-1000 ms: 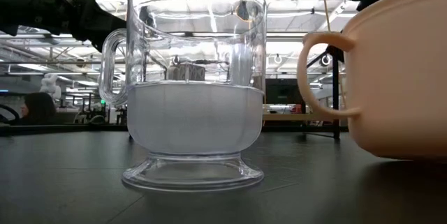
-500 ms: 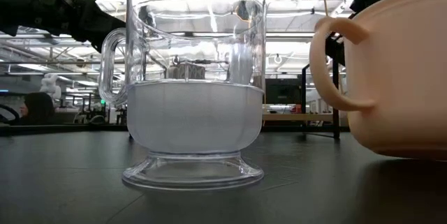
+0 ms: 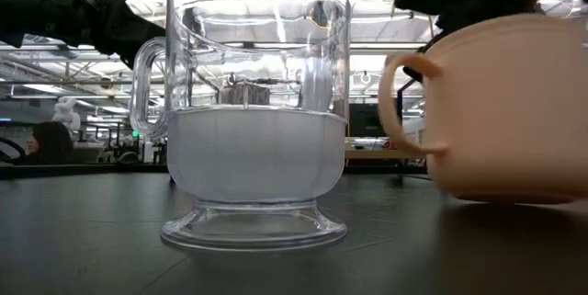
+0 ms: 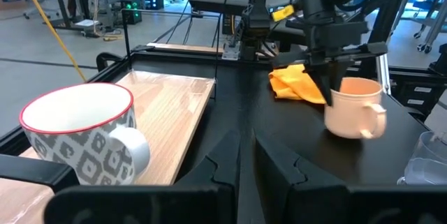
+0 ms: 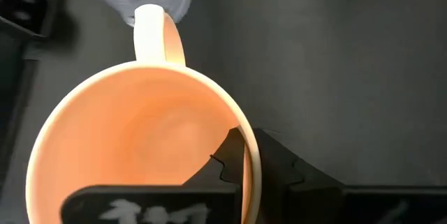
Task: Stack small to large cups/mugs on shelf
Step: Put the orange mug on the shelf
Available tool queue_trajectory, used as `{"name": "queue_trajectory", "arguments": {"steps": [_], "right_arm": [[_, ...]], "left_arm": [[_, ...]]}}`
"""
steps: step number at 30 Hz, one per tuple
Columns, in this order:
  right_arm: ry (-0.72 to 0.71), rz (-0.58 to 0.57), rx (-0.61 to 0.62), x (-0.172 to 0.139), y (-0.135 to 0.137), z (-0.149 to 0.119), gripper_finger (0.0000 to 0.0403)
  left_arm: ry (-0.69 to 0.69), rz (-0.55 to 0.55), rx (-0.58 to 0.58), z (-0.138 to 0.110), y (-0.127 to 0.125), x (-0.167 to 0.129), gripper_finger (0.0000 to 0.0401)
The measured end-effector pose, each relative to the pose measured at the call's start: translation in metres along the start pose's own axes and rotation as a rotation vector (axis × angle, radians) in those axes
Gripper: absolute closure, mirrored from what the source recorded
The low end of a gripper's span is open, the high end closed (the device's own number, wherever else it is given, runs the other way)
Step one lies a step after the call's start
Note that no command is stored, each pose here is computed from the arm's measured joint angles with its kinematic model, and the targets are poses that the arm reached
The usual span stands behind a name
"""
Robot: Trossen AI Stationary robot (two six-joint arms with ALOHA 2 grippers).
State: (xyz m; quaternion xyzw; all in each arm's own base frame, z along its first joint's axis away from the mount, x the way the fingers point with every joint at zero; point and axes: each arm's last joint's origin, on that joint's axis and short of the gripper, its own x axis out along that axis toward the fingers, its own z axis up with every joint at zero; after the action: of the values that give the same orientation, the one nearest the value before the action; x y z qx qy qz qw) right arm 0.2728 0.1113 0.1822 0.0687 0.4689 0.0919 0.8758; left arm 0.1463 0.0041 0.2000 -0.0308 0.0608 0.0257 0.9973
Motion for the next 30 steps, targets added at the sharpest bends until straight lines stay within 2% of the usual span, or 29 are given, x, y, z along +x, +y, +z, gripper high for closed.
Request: {"name": "queue_trajectory", "arguments": {"steps": [18,24,30], "right_arm": [[0.014,-0.065,-0.120,-0.036,0.005,0.047,0.0398],[0.009,-0.057,-0.138,-0.040,-0.007,0.056,0.0399],[0.003,-0.067,-0.097,-0.042,-0.029,0.062,0.0399]], "left_arm": [[0.011,0.001,0.004,-0.001,0.000,0.000,0.0361],[0.011,0.001,0.005,-0.001,0.000,0.000,0.0361],[0.012,0.001,0.006,-0.001,0.000,0.000,0.0361]]}}
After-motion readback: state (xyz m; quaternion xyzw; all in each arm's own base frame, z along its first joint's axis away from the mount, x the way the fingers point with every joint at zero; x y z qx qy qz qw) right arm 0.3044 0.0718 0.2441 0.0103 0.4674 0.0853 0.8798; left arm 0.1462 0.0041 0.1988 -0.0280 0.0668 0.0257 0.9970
